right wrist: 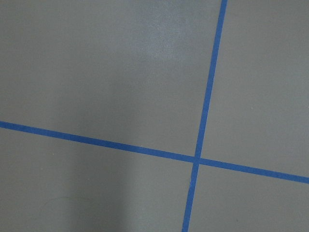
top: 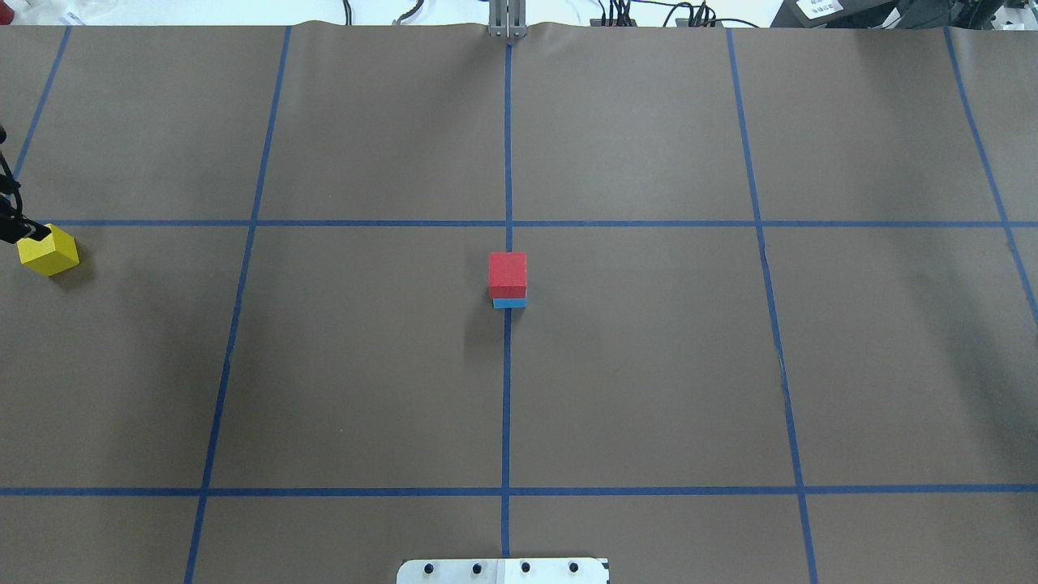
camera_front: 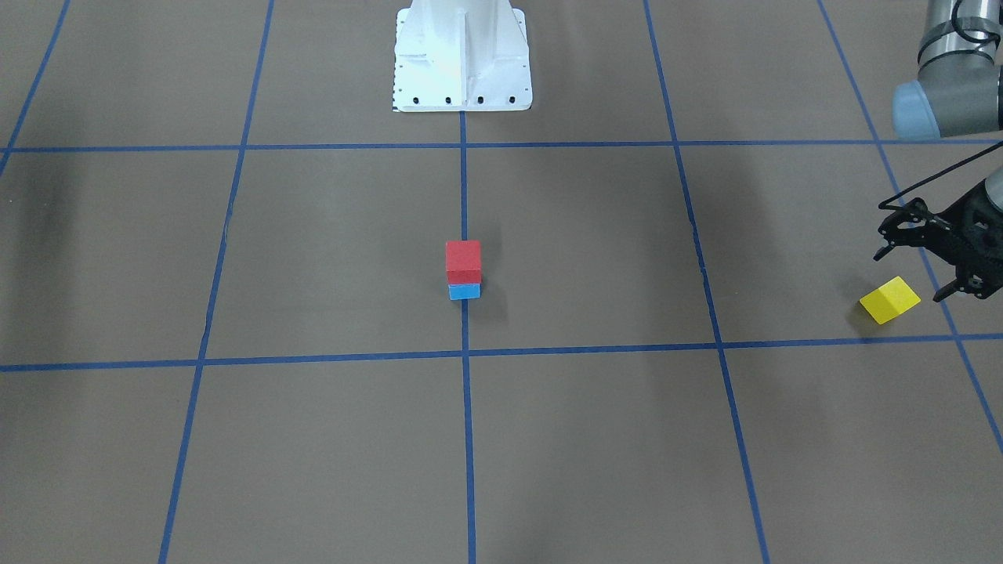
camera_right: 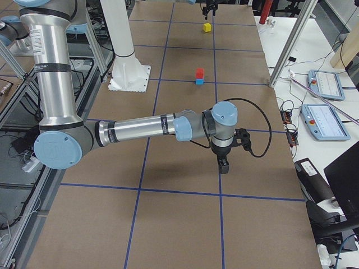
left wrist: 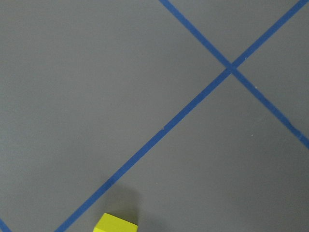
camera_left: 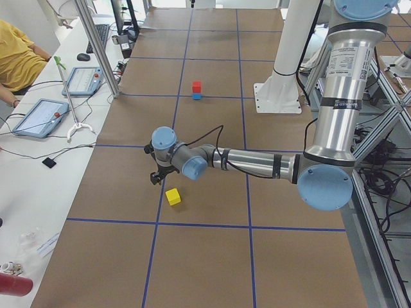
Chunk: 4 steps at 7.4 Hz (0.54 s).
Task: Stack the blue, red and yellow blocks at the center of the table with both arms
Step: 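Lower the left gripper onto the yellow block and grasp it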
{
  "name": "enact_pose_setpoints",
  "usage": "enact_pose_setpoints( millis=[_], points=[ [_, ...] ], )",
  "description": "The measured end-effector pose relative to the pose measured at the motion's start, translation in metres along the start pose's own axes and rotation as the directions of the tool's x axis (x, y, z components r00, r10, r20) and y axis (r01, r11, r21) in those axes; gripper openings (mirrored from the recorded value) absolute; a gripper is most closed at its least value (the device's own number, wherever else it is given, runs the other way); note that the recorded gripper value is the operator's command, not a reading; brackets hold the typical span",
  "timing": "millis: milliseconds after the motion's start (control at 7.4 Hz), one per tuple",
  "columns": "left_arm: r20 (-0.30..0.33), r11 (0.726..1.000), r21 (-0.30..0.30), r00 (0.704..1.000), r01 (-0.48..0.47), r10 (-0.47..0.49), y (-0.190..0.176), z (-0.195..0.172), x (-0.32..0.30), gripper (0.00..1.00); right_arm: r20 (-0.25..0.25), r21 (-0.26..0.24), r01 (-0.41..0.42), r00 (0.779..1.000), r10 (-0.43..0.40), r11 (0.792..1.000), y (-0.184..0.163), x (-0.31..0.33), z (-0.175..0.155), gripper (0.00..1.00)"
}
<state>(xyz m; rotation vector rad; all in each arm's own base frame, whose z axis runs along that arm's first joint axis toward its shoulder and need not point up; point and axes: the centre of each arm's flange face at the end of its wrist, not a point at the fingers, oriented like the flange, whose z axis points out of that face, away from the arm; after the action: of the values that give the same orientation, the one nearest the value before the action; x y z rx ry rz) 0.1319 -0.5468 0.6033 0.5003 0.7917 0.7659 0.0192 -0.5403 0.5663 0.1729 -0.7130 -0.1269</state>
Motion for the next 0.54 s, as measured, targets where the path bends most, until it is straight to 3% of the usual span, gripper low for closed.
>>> enact_pose_setpoints(
  millis=[270, 541],
  points=[
    [-0.017, 0.999, 0.030, 0.999, -0.029, 0.030, 0.028, 0.021, -0.011, 1.00, 0.000, 0.001, 0.000, 1.000, 0.000, 1.000, -0.001, 0.000, 0.000, 1.00],
    [-0.023, 0.999, 0.022, 0.999, -0.025, 0.026, 0.040, 0.030, -0.015, 1.00, 0.000, 0.002, 0.001, 1.000, -0.001, 1.000, -0.001, -0.001, -0.001, 1.00]
  ],
)
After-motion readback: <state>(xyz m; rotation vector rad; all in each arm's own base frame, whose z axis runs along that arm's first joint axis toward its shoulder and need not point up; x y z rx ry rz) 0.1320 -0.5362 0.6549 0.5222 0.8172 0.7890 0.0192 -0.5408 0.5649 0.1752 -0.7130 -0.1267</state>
